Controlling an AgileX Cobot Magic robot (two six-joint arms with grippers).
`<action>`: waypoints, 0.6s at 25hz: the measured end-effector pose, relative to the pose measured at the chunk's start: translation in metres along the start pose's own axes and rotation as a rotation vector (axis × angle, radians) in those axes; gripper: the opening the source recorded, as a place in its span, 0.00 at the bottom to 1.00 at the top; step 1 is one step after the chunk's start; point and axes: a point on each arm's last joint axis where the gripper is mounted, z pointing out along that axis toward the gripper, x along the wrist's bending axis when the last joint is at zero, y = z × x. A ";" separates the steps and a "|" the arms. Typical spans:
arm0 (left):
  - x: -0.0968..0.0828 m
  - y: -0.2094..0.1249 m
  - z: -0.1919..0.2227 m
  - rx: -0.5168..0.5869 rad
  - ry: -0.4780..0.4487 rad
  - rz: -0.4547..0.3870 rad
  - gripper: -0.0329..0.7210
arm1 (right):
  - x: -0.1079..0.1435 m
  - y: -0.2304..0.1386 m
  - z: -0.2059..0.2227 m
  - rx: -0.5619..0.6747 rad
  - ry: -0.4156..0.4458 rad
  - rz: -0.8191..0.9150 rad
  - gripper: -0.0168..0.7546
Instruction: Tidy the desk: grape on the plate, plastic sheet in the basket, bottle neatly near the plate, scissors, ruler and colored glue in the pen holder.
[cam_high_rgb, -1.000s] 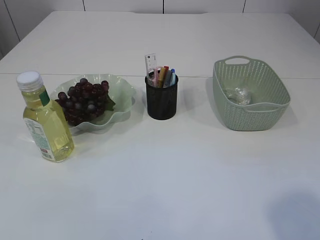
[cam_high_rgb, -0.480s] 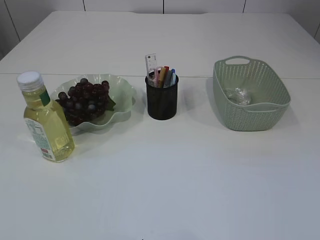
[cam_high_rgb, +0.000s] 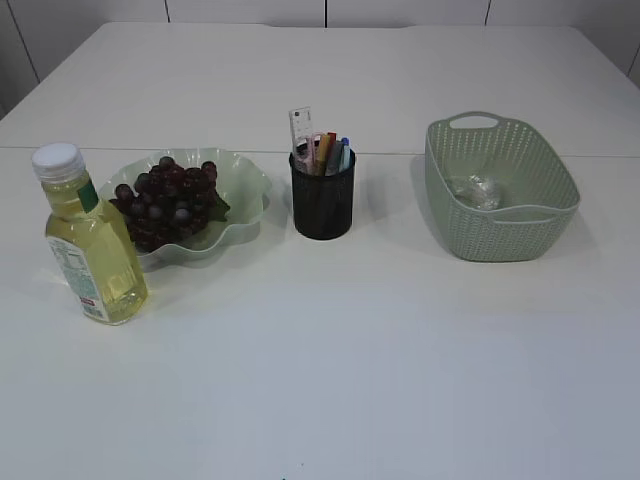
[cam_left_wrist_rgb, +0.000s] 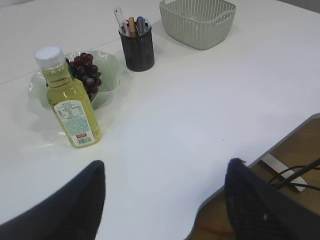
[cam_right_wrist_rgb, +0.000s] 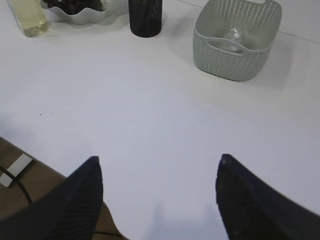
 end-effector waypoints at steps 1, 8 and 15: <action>0.000 -0.003 0.003 0.014 -0.002 0.000 0.77 | 0.000 -0.002 0.001 0.001 0.000 0.000 0.73; 0.001 -0.015 0.020 0.078 -0.007 -0.006 0.77 | 0.004 -0.012 0.015 -0.035 0.031 0.013 0.73; 0.002 -0.025 0.034 0.114 -0.006 -0.011 0.77 | 0.005 -0.019 0.024 0.002 0.030 0.009 0.73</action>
